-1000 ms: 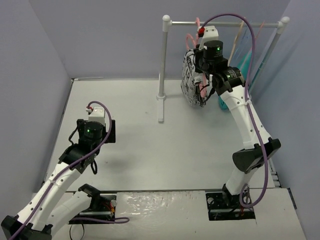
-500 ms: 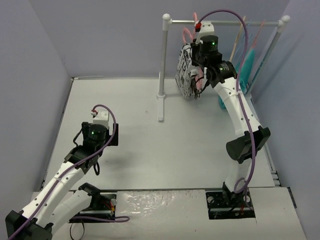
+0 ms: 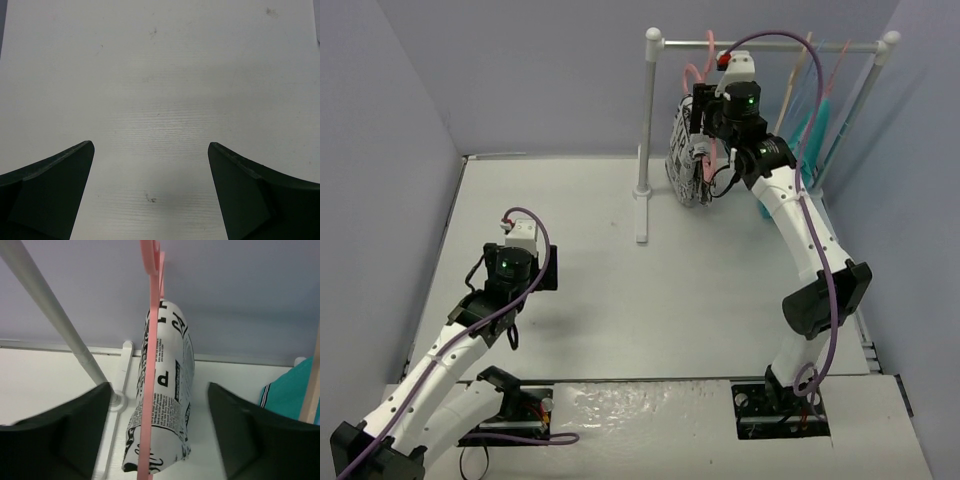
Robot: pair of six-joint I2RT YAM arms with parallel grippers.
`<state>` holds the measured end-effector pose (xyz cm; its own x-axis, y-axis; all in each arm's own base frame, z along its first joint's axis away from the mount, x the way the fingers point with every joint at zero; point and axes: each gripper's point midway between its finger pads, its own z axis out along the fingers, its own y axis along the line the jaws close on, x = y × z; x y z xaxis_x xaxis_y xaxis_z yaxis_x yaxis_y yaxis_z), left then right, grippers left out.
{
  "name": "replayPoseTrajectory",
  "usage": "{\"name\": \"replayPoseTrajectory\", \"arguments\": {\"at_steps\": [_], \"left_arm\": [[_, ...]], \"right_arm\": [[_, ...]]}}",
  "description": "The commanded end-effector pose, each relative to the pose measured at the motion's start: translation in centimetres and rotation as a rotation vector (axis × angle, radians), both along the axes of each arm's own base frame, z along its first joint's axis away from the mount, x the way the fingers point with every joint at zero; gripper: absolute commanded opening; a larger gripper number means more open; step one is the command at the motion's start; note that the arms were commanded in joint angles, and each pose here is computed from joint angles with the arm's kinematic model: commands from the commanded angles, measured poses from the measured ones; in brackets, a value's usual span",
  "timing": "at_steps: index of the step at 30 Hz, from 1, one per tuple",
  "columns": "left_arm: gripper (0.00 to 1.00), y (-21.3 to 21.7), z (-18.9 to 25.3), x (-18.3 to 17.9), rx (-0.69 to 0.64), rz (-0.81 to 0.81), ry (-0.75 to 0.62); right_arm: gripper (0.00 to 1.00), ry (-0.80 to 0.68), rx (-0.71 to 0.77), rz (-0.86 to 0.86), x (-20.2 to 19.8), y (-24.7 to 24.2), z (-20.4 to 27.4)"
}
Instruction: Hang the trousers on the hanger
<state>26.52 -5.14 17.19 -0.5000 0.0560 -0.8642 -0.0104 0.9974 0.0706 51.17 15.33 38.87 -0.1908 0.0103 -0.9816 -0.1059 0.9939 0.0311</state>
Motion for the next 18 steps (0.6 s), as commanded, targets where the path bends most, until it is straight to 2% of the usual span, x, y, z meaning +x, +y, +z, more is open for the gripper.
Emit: {"name": "replayPoseTrajectory", "arguments": {"at_steps": [1,3,7,14,18], "left_arm": [[0.97,0.1,6.0,1.2,-0.050,0.031,-0.128],[0.97,0.2,7.3,1.2,-0.054,0.030,-0.145],[0.97,0.7,9.9,0.8,-0.054,0.034,-0.193],[0.97,2.7,13.4,-1.2,-0.017,0.064,-0.260],[0.97,4.2,13.4,-2.8,0.018,0.084,-0.286]], "right_arm": [[0.91,-0.194,0.089,0.002,-4.2,-1.7,7.9],[0.98,-0.226,0.101,0.001,-6.9,-2.8,9.3],[1.00,-0.261,0.111,-0.023,-11.4,-4.9,10.3],[1.00,-0.302,0.094,-0.204,-21.2,-11.9,7.6],[1.00,-0.259,0.042,-0.342,-25.5,-15.9,3.3]]}}
